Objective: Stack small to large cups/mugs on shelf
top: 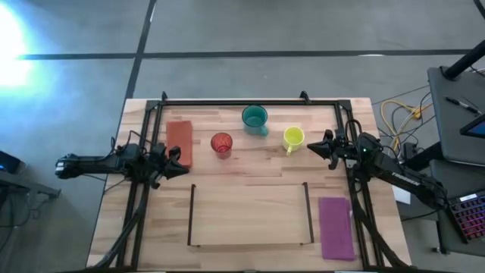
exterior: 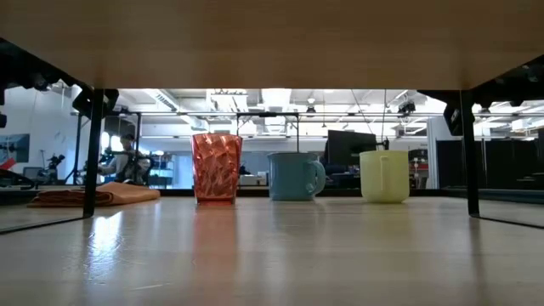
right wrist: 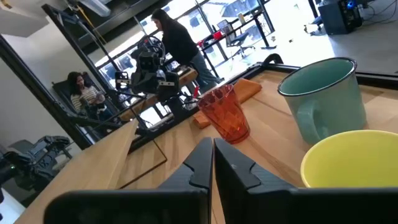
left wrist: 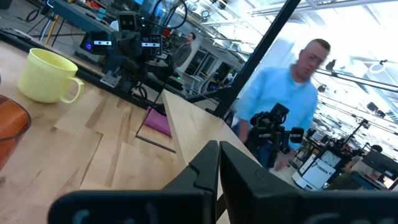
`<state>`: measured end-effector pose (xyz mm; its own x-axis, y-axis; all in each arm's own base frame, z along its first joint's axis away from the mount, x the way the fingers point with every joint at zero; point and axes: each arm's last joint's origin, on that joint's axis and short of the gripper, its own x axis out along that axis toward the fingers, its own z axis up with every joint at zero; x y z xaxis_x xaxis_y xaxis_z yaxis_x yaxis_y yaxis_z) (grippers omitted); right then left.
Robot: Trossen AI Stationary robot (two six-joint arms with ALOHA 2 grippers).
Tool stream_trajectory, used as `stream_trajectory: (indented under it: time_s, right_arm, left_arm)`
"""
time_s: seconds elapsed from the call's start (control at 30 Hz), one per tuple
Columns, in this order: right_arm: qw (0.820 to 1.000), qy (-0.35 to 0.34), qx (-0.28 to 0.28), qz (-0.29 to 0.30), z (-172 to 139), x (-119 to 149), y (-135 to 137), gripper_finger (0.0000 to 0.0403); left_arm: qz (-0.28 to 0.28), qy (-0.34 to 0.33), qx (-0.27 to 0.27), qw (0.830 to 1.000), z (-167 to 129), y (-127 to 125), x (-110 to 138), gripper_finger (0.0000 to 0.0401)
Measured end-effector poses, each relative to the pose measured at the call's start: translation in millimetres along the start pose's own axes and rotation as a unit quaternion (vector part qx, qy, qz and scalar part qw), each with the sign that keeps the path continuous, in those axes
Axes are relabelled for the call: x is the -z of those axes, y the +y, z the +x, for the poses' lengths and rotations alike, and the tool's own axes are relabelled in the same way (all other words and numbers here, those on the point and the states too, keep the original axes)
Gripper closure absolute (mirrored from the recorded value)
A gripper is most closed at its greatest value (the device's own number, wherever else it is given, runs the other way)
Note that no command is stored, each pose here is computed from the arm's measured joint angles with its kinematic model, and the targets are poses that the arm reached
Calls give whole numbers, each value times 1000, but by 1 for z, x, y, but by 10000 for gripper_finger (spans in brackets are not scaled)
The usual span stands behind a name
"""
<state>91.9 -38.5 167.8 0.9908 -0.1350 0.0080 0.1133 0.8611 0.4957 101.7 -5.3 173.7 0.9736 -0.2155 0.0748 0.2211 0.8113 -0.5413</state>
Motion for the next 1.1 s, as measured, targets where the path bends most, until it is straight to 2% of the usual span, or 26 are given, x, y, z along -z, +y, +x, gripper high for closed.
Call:
stream_trajectory:
  time_s: [0.7,0.77,0.9,0.97,1.03,1.1]
  right_arm:
    - [1000,0,0,1,0,0,0,394]
    - [1000,-1,-1,23,0,0,0,394]
    - [992,-5,-4,124,0,-1,1,394]
    - [988,-31,-6,153,0,-5,2,394]
    - [984,-77,-16,158,-1,-13,5,394]
    - [982,-123,-54,135,-3,-23,12,394]
  left_arm:
    - [0,0,0,1000,0,0,0,401]
    - [0,0,0,1000,0,0,0,401]
    - [0,0,0,1000,0,0,0,401]
    - [0,0,0,1000,0,0,0,401]
    - [0,0,0,1000,0,0,0,401]
    - [0,0,0,1000,0,0,0,401]
